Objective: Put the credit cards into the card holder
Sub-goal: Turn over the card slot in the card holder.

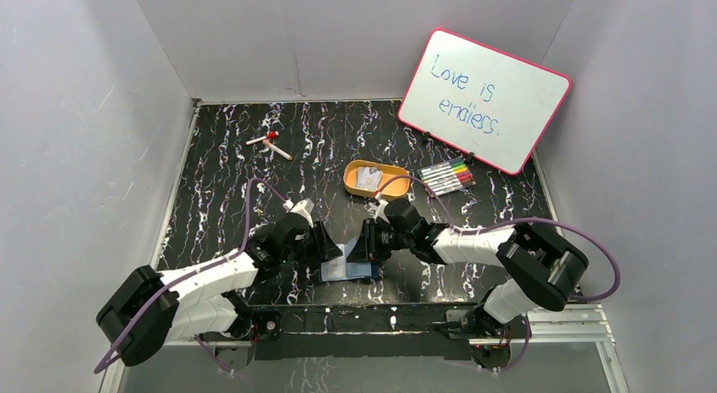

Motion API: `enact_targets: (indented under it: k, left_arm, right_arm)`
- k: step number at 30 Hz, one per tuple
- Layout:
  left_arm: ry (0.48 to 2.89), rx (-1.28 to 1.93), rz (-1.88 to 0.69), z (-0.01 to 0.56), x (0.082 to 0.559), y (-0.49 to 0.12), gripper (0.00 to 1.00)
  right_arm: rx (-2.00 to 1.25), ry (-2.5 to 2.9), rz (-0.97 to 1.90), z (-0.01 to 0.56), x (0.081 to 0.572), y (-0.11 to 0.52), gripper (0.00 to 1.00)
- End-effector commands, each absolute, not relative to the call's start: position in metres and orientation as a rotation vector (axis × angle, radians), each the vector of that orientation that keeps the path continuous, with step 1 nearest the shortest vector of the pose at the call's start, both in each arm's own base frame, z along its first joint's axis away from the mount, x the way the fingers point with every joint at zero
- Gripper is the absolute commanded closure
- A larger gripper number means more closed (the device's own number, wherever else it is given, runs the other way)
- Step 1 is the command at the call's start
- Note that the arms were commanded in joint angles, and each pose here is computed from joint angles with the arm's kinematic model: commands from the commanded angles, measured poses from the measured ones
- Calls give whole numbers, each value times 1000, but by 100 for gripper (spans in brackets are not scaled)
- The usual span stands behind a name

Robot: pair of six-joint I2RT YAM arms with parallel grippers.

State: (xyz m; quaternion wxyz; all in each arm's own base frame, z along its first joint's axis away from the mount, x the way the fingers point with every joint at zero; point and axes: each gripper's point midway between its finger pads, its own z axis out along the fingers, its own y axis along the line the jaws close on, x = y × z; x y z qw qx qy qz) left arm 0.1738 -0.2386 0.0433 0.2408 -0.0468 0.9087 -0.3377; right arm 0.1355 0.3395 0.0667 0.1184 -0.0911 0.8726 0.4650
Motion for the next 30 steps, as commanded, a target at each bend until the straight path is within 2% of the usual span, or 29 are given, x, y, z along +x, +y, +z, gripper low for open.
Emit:
enact_targets:
  k: [1, 22, 25, 30]
  left_arm:
    - [2420, -143, -861, 66, 187, -231, 61]
    - [2360, -313, -638, 76, 194, -186, 56]
    - [2332, -314, -665, 84, 195, -187, 56]
    - [2328, -306, -671, 89, 196, -189, 55]
  right_arm:
    - [-351, 2435, 1459, 94, 147, 363, 66]
    - [-493, 2482, 1478, 76, 135, 395, 60]
    - [-522, 2485, 1468, 73, 135, 398, 58]
    - [-600, 2460, 1470, 74, 130, 409, 48]
